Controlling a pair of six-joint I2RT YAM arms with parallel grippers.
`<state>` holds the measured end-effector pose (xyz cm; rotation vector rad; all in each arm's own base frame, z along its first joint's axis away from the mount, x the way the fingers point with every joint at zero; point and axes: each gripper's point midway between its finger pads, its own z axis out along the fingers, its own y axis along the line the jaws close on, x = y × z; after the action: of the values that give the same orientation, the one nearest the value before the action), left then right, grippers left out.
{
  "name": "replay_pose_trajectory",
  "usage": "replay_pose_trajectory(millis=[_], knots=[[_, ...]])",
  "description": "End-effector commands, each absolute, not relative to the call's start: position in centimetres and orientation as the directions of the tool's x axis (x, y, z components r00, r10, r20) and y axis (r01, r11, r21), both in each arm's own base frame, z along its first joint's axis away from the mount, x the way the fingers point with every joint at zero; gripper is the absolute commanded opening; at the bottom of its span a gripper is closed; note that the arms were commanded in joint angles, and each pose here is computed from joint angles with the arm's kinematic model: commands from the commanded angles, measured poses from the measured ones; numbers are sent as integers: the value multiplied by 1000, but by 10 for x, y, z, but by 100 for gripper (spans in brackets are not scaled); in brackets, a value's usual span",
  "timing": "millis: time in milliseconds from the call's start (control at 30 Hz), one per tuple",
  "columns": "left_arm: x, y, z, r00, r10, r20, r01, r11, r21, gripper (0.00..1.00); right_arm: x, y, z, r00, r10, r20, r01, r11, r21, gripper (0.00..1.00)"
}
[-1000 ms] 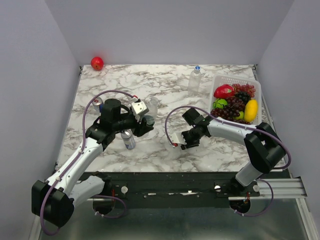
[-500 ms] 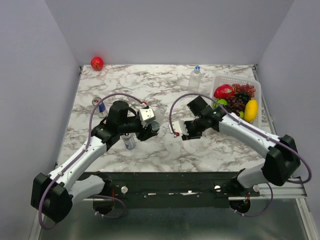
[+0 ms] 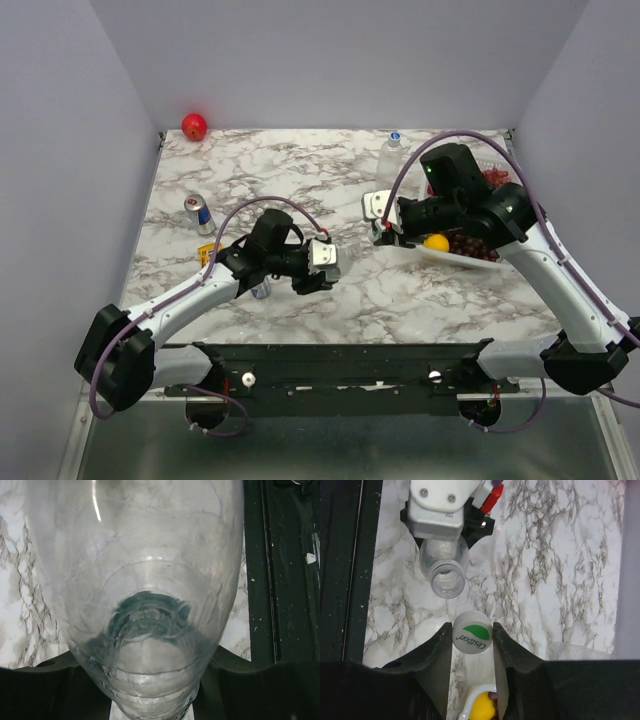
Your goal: Screw on the bottle caps
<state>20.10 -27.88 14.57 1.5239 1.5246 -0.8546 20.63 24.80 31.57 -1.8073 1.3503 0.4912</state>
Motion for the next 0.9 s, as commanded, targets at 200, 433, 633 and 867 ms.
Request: replay_pose_trajectory(millis=[200, 433, 633, 867], knots=[[201, -291, 158, 167, 416, -894, 985, -24, 173, 0, 179, 270, 308, 418, -591, -690, -908, -254, -333, 30], [201, -290, 160, 168, 417, -893, 984, -13, 179, 0, 174, 275, 300, 460, -591, -663, -888, -298, -351, 30], [202, -292, 166, 172, 400, -900, 983, -9, 184, 0, 178, 279, 294, 462, -602, -651, -886, -291, -360, 31], [204, -292, 167, 186, 403, -896, 980, -6, 200, 0, 187, 282, 287, 474, -621, -624, -877, -273, -395, 31]])
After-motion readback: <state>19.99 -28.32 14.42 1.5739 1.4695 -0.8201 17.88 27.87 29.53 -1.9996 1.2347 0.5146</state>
